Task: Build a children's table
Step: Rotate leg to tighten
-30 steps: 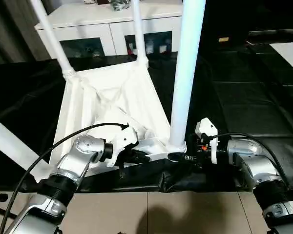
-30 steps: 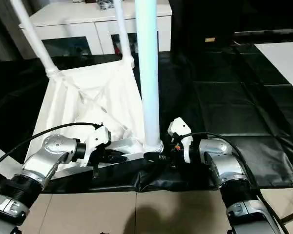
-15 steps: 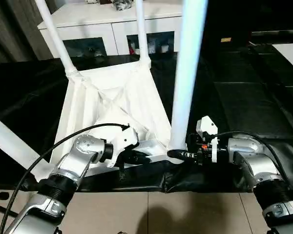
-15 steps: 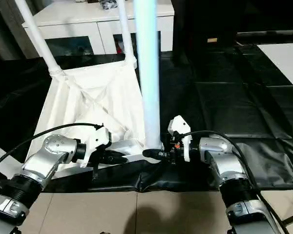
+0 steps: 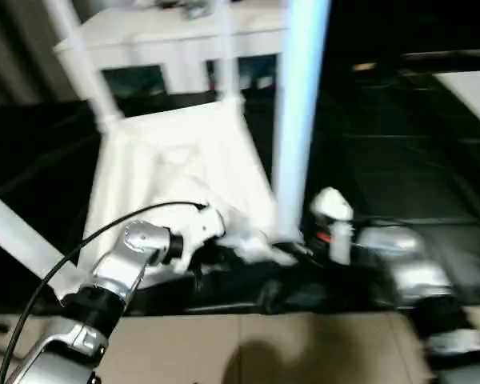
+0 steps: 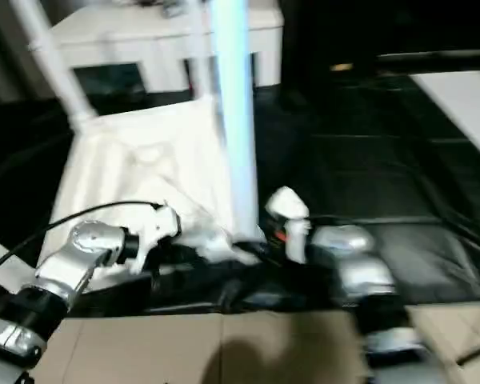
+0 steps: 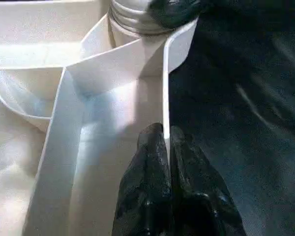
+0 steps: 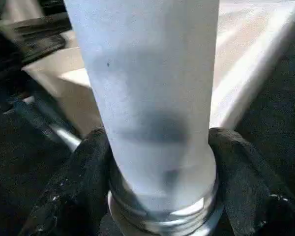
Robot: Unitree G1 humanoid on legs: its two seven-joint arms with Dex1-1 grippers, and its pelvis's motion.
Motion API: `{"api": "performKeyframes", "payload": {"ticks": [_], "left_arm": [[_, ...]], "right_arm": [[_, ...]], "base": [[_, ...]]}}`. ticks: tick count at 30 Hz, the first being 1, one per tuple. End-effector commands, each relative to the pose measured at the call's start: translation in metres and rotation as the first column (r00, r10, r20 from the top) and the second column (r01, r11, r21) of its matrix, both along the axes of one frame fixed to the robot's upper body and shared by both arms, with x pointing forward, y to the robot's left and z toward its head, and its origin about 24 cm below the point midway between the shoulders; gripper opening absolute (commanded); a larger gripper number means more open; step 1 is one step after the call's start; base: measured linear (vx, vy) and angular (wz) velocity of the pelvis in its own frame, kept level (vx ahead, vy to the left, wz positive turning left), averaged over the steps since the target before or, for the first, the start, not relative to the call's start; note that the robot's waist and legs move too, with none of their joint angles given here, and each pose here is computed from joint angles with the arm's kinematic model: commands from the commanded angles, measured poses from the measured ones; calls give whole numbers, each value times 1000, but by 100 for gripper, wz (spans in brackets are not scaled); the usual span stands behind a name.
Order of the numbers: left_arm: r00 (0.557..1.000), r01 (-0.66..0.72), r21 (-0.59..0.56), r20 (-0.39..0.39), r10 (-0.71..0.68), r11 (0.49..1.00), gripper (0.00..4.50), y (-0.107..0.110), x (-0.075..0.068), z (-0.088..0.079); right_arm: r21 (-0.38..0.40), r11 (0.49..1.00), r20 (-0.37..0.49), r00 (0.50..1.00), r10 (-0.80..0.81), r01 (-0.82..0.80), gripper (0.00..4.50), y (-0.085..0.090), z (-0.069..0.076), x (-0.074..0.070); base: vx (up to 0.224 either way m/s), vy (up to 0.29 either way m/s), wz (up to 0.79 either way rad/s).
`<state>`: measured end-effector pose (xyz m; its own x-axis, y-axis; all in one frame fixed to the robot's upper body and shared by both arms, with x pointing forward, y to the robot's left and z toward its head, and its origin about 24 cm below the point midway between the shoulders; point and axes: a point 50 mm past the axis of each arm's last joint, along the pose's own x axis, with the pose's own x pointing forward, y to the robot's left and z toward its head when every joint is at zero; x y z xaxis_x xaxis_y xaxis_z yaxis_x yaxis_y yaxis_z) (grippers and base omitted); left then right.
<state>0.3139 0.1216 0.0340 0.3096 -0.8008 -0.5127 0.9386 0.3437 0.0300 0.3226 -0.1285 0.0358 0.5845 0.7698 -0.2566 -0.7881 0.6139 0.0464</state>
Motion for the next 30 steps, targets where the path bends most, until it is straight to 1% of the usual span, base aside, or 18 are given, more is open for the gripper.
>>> {"api": "performKeyframes", "payload": {"ticks": [1,2,3,5,6,7,8,10,11,13,16,17,19,21,23,26,29,30], "left_arm": [[996,-90,2,2,90,996,0,-16,8,-4],[992,-126,-4,8,126,992,0,-20,12,-2],[962,-271,-16,27,271,962,0,-33,26,3],[942,-332,-12,41,333,943,0,-37,33,6],[928,-369,-10,59,369,929,0,-40,37,8],[926,-372,-10,60,372,928,0,-40,37,8],[893,-440,-15,97,440,898,0,-45,46,13],[885,-454,-9,114,451,891,0,-45,48,14],[881,-459,-4,122,456,888,0,-46,49,14],[884,-453,0,127,449,892,0,-46,49,14],[894,-435,2,122,431,901,0,-45,49,14],[912,-394,20,134,388,919,0,-41,46,11],[918,-380,27,138,373,925,0,-40,45,11],[939,-324,26,130,318,946,0,-37,41,8],[976,-200,23,99,196,980,0,-29,31,4],[996,-66,-5,60,66,998,0,-24,19,2],[998,60,-31,19,-60,998,0,-19,6,1],[997,71,-31,16,-70,997,0,-18,5,1]], "right_arm": [[-12,984,-21,984,-179,178,265,18,-4,9],[-12,974,-26,974,-226,226,265,22,-5,11],[-29,928,-40,927,-373,372,265,37,-9,17],[-66,912,-19,913,-408,406,265,43,-9,19],[-109,904,28,910,-413,414,265,46,-8,22],[-112,903,32,910,-414,414,265,46,-8,22],[-86,866,28,870,-492,493,265,53,-3,31],[-74,864,20,867,-499,499,265,57,-1,33],[-67,870,24,873,-488,488,300,62,1,33],[-34,897,44,897,-439,441,335,69,6,33],[-4,905,47,904,-425,426,347,70,10,33],[5,911,89,907,-411,412,376,65,14,34],[8,915,104,909,-403,404,380,63,16,35],[12,941,130,933,-336,337,393,57,20,34],[3,990,159,978,-137,139,393,40,26,25],[-31,999,172,985,32,-27,393,19,29,12],[-57,988,147,978,147,-140,393,-2,30,2],[-60,987,144,977,157,-149,393,-4,30,1]], "base": [[0,0,0],[0,0,0],[0,0,0],[-52,8,0],[0,0,0],[0,0,0],[0,0,0],[0,0,0],[0,0,0],[0,0,0],[0,0,0],[0,0,0],[0,0,0],[29,-1,0],[59,1,1],[0,0,0],[0,0,0],[0,0,0]]}}
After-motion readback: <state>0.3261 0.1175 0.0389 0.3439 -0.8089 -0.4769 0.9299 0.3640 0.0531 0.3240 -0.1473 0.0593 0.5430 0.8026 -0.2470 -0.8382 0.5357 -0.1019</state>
